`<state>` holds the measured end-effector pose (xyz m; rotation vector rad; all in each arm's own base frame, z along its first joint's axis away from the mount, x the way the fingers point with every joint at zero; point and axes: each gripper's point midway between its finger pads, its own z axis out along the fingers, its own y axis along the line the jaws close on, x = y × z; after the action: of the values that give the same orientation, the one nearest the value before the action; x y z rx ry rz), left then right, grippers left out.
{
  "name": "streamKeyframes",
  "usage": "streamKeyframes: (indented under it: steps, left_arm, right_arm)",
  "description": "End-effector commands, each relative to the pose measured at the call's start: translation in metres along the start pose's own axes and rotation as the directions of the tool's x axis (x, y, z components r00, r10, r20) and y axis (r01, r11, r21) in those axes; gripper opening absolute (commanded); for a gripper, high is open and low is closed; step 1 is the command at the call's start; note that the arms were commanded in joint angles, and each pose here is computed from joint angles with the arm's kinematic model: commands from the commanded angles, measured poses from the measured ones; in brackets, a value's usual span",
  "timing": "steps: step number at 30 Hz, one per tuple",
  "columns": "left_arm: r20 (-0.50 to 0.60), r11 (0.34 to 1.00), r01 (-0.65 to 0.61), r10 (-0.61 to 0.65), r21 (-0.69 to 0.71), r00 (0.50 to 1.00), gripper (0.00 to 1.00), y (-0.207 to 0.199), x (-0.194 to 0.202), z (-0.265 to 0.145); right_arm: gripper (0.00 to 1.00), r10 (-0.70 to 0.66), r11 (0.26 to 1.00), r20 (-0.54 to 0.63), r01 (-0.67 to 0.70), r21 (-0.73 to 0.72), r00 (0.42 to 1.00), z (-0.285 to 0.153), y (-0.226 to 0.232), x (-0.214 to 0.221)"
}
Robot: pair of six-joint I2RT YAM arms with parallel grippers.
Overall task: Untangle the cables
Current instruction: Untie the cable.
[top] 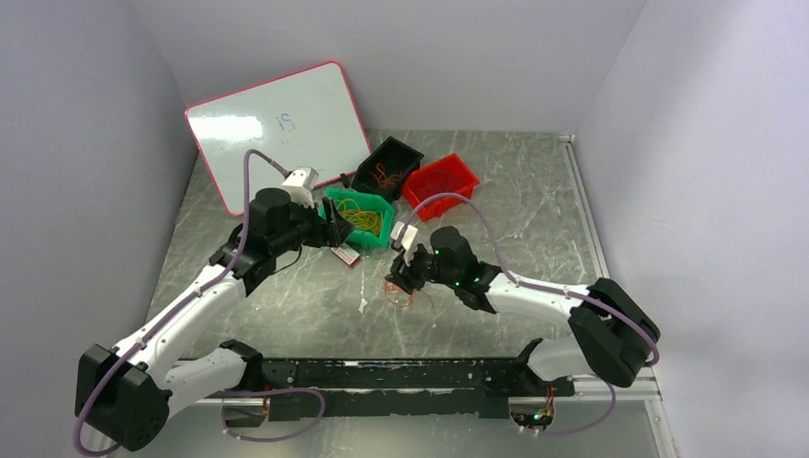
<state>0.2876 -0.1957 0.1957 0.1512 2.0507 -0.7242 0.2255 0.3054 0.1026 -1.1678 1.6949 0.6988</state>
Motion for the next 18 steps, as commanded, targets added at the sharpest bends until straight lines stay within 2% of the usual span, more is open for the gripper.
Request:
streamKeyframes:
  steps: [1, 8, 11, 14, 18]
  left_arm:
    - [0.024, 0.999, -0.025, 0.025, -0.020, 0.999, 0.77, 0.002, -0.006, -0.006]
    - [0.027, 0.999, -0.020, 0.021, -0.025, 0.999, 0.77, 0.004, -0.004, -0.007]
    - [0.024, 1.000, -0.017, 0.017, -0.024, 1.000, 0.77, 0.004, -0.002, -0.007]
    - [0.021, 1.000, -0.017, 0.018, -0.024, 1.000, 0.77, 0.004, -0.001, -0.006]
    - [0.027, 1.000, -0.022, 0.022, -0.023, 0.999, 0.77, 0.004, -0.003, -0.006]
  right_arm:
    - [0.49, -0.025, 0.999, 0.050, 0.026, -0.022, 0.998, 0.013, 0.002, -0.020]
    - [0.45, -0.024, 0.999, 0.006, 0.024, -0.023, 1.000, 0.019, 0.003, -0.008]
    - [0.39, -0.024, 1.000, -0.017, 0.024, -0.002, 1.000, 0.020, 0.000, -0.003]
    - [0.26, -0.022, 1.000, -0.021, 0.023, 0.006, 1.000, 0.020, -0.002, -0.004]
    - [0.00, -0.012, 0.999, 0.018, 0.011, 0.037, 1.000, 0.017, -0.007, -0.020]
